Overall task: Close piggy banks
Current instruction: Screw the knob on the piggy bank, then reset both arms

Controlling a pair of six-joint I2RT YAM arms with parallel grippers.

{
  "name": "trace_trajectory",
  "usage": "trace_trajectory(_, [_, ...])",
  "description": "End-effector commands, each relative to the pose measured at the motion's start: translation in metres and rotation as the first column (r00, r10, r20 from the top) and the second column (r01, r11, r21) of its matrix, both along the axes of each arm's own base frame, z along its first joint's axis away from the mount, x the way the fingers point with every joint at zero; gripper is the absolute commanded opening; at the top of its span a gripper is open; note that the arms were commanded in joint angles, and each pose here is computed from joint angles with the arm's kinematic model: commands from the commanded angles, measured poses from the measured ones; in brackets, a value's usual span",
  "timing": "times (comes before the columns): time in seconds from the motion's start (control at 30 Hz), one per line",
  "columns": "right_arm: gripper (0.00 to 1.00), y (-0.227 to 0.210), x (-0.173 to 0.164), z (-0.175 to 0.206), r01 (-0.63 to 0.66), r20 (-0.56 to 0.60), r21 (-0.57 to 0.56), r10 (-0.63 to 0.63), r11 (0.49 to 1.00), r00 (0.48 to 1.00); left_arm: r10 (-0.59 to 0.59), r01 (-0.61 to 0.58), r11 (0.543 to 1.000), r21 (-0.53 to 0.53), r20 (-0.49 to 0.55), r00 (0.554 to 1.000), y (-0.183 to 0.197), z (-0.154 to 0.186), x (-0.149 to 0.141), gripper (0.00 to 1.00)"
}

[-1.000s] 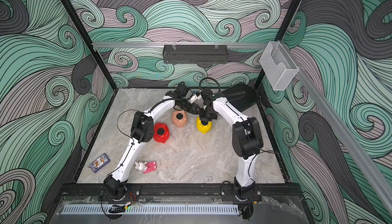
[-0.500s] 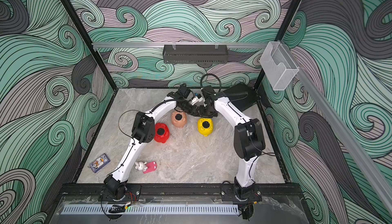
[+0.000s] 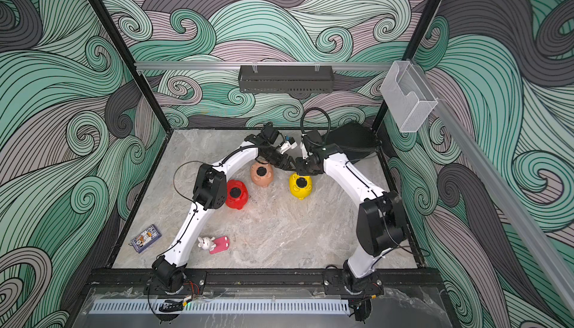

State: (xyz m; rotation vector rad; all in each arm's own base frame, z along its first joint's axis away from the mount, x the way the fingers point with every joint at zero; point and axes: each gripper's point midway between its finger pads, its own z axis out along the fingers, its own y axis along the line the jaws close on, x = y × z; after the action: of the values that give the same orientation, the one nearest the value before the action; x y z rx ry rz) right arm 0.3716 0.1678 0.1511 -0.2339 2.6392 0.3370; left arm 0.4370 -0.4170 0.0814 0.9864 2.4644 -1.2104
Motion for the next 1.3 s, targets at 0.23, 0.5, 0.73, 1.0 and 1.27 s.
trace_trajectory(0.23, [0.38,0.015,-0.008,0.048,-0.241,0.477,0.090,0.171,0.966,0.862,-0.008,0.010,0.999,0.045,-0.035,0.999,0.001,-0.018,-0.007,0.59])
trace_trajectory(0.5, [0.53,0.000,-0.029,0.047,-0.261,0.654,0.045,0.169,0.964,0.737,-0.009,0.010,0.999,0.043,-0.032,0.999,0.001,-0.017,-0.007,0.59])
trace_trajectory(0.73, [0.57,-0.033,-0.034,0.024,-0.151,0.673,0.039,0.085,0.988,0.735,-0.008,0.009,0.999,0.041,-0.028,1.000,0.000,-0.017,-0.005,0.59])
trace_trajectory(1.0, [0.59,-0.052,-0.031,0.015,-0.085,0.688,0.068,0.015,0.994,0.726,-0.007,0.008,0.999,0.041,-0.027,1.000,0.000,-0.016,-0.006,0.59])
trace_trajectory(1.27, [0.60,-0.067,-0.026,0.014,-0.005,0.683,0.080,-0.051,0.997,0.729,-0.002,0.003,1.000,0.030,-0.016,1.000,-0.001,-0.009,-0.003,0.59])
